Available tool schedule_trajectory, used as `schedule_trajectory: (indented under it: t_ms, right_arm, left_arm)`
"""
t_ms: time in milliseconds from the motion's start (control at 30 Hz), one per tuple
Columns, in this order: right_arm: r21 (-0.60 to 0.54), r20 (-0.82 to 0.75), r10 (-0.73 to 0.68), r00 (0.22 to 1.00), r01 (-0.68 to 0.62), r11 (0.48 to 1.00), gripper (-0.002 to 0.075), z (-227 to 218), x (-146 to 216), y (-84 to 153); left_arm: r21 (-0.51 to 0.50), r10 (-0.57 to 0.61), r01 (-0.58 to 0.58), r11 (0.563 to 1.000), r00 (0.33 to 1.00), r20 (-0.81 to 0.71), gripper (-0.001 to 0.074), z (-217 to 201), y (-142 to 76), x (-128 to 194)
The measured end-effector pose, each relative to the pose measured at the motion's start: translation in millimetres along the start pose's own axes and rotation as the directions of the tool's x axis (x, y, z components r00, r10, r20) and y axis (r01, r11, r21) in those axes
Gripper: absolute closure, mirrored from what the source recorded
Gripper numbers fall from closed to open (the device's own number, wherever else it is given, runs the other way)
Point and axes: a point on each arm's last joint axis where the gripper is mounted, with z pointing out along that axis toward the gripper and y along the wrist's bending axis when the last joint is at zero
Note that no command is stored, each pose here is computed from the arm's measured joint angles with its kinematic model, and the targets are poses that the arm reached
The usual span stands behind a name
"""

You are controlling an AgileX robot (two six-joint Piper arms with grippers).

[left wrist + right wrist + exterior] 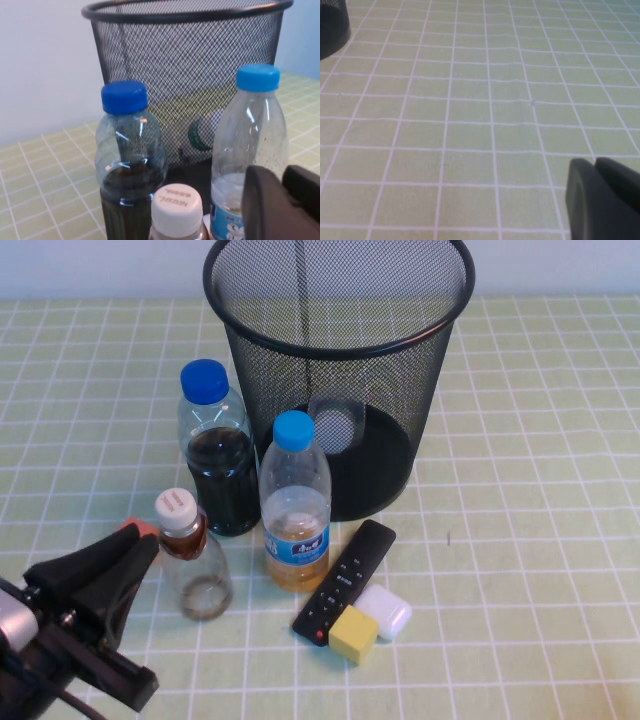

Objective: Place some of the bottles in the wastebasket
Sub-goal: Pick up a bottle from the table with left arm

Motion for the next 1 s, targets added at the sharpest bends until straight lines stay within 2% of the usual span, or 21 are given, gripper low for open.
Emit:
schedule_trajectory:
  t_ms: [67,233,333,600,1000]
  right_arm:
    - [0.000,0.000,0.000,1.000,0.000,1.000,0.0734,0.0,0.0,0.0]
    - [0.000,0.000,0.000,1.000,0.000,1.000,0.0734,0.0,0.0,0.0]
    - [0.000,0.000,0.000,1.000,0.000,1.000,0.0734,0.0,0.0,0.0]
    - [0.000,0.000,0.000,1.000,0.000,1.000,0.0734,0.0,0.0,0.0]
    - [0.000,0.000,0.000,1.000,0.000,1.000,0.0734,0.0,0.0,0.0]
  left_arm:
    - [0.000,0.000,0.000,1.000,1.000,0.018,0.0606,-0.6,0.0,0.2]
    - [-0.001,-0.006,0.006,1.000,0.999,0.039,0.0271,6.1,0.0,1.7]
    - [-0.004,-0.029,0.029,1.000,0.999,0.045,0.0176,14.8,0.1,6.3]
    - [-0.111,-0.124,0.130,0.985,0.991,0.060,0.0144,41.1,9.8,16.8]
    - [-0.122,-0.122,0.121,0.985,0.993,-0.001,0.0141,68.9,9.7,27.5]
